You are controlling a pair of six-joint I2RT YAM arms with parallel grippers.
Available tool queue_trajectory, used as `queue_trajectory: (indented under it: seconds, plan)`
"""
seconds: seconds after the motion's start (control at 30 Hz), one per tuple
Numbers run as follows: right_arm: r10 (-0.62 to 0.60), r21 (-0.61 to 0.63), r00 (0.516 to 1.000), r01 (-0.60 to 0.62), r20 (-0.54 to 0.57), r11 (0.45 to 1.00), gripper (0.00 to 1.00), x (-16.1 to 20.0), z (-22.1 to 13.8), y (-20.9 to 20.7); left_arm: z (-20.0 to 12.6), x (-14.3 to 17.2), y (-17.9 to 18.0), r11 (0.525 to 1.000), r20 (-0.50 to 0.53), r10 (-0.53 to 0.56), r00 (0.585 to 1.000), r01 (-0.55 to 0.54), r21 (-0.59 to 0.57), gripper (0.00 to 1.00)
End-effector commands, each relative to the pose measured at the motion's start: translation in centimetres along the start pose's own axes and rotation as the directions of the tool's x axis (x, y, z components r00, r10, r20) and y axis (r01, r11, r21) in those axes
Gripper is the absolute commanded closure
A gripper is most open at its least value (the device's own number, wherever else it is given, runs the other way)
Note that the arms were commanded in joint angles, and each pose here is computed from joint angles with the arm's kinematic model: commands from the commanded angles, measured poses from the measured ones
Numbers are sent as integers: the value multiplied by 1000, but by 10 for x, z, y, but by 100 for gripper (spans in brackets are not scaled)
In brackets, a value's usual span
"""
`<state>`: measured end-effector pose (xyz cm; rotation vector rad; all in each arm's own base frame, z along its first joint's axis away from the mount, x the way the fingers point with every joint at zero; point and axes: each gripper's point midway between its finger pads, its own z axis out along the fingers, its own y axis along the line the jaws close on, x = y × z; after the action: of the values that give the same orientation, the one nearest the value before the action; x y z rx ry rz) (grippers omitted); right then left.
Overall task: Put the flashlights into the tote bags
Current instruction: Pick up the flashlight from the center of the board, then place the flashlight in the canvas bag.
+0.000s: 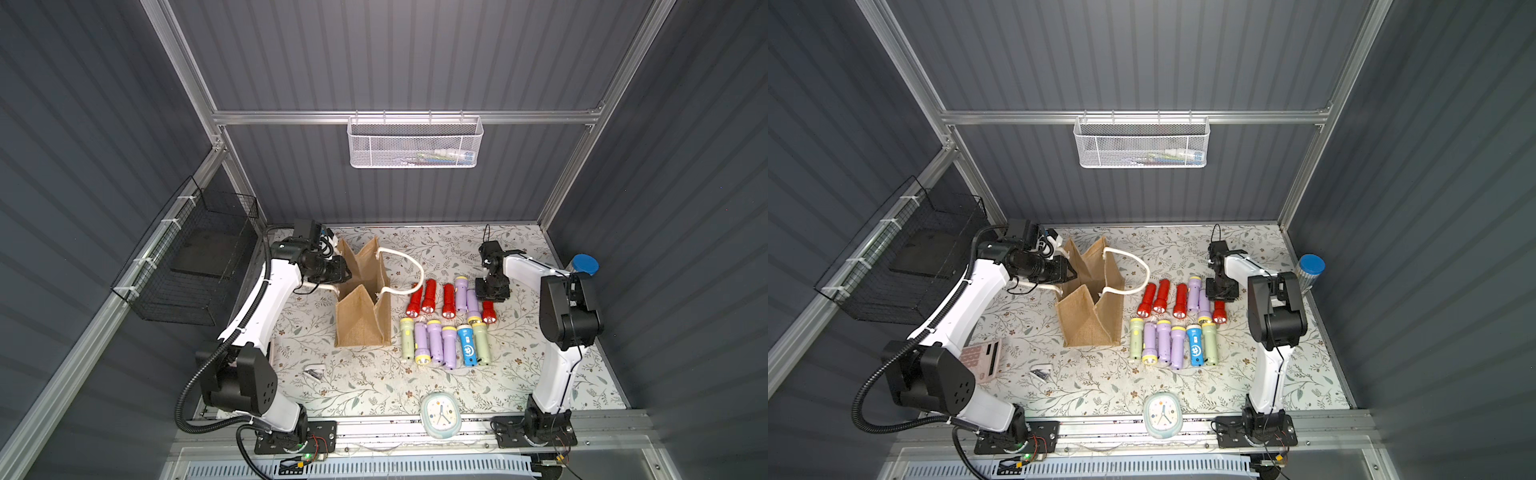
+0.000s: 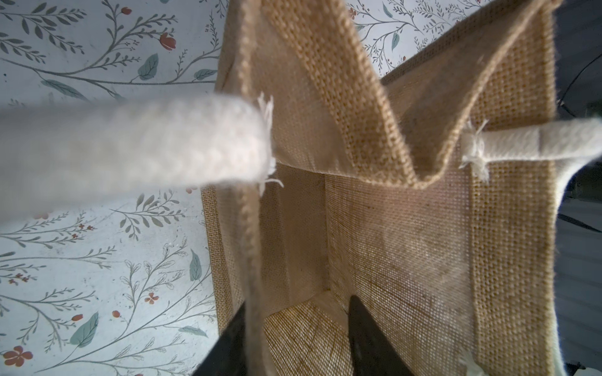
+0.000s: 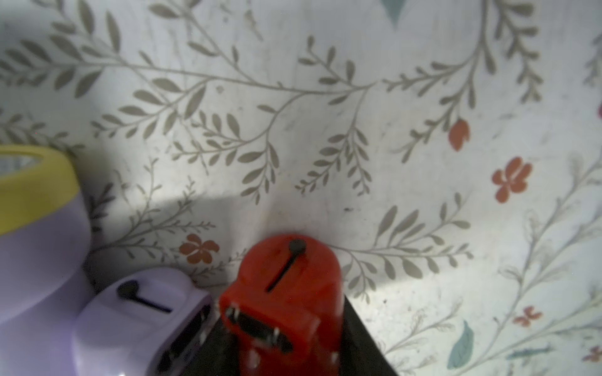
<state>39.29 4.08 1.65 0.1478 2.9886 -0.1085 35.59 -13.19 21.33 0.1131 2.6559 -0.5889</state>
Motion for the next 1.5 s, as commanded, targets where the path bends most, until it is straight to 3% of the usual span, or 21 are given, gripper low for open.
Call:
queue_trajectory:
  seconds: [0.0,0.23,0.37,0.6,0.9,1.07,1.3,1.33,1.47]
  plan:
    - [5,27,1000,-4,-10,1000,77,4,-1,-4,-7,-1,-11,999,10,-6,1000,6,34,54]
    - [19,-38,997,-16,79,999,90,-10,-34,3,-9,-4,-15,998,39,-46,998,44,48,60]
    - [29,-117,987,-11,155,993,100,-19,-68,12,-15,-7,-19,994,84,-91,992,86,70,74]
    - [92,-338,961,2,262,941,100,-30,-138,41,-19,-10,-36,977,138,-161,977,138,164,89]
    - [91,-485,922,113,377,867,100,-34,-231,94,-10,-9,-43,980,147,-147,978,124,159,94]
    - [77,-554,893,206,444,806,100,-31,-287,134,-5,-5,-35,987,147,-138,979,124,100,100]
    - [28,-629,864,343,503,697,100,-19,-353,195,-11,-1,-25,994,150,-109,983,106,25,100]
    - [9,-662,865,378,502,647,100,-11,-365,209,-11,1,-24,995,144,-99,985,98,19,100]
    - [-24,-687,842,456,538,566,100,-2,-387,251,-10,4,-26,996,127,-84,988,81,29,100]
